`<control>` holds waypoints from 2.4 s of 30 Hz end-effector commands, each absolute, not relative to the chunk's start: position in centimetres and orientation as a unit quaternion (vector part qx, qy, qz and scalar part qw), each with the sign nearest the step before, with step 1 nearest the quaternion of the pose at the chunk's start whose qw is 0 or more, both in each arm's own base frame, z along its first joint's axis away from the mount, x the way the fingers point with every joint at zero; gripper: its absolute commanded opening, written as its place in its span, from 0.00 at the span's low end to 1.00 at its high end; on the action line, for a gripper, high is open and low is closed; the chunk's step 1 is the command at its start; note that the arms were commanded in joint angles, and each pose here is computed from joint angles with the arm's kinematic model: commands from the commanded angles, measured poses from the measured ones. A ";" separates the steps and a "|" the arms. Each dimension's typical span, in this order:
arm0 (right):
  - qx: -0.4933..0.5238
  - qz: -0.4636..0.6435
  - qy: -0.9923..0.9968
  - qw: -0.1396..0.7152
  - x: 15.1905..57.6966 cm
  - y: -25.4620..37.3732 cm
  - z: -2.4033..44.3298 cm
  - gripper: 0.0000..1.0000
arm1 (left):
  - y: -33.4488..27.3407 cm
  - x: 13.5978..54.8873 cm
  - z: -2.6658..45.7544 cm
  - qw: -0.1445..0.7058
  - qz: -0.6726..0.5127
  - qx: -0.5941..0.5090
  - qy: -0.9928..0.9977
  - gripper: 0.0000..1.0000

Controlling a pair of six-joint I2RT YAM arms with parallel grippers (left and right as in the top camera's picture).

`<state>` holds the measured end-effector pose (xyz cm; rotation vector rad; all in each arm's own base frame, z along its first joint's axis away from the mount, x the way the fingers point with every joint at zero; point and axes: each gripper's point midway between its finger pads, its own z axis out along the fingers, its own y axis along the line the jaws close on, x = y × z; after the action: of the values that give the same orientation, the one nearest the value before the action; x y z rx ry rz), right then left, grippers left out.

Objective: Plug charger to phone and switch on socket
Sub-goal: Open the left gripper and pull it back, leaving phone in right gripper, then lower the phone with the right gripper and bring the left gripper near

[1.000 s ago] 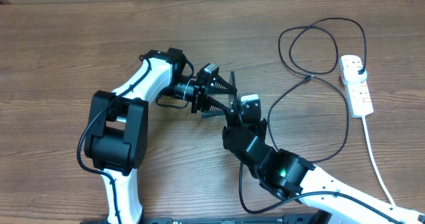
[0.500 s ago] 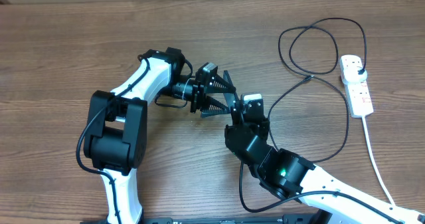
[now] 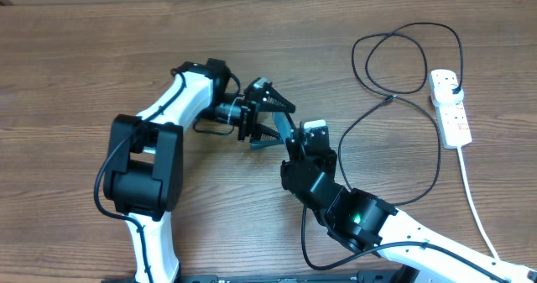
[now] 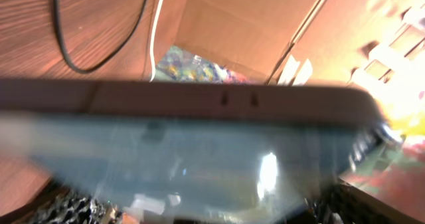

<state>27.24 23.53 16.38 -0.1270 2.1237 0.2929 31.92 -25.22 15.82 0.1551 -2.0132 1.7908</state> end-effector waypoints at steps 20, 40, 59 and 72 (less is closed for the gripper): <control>0.168 0.234 0.851 0.440 20.8 13.9 22.6 0.04 | -19.2 27.0 21.7 0.075 0.601 -0.104 -0.789 1.00; 0.245 0.338 0.820 0.391 20.2 15.5 23.7 0.04 | -9.9 16.7 30.4 -0.187 0.285 -0.008 -0.940 1.00; 0.198 0.406 0.833 0.320 20.7 22.2 21.3 0.04 | -10.4 16.4 24.2 -0.241 0.353 0.118 -0.896 1.00; 0.264 0.425 0.813 0.298 21.1 22.1 21.4 0.04 | -15.7 19.2 14.7 0.011 0.539 0.271 -0.797 1.00</control>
<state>20.84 22.07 20.42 0.5642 2.2058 1.0512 20.23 -14.96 15.56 0.6260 -2.7896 1.7239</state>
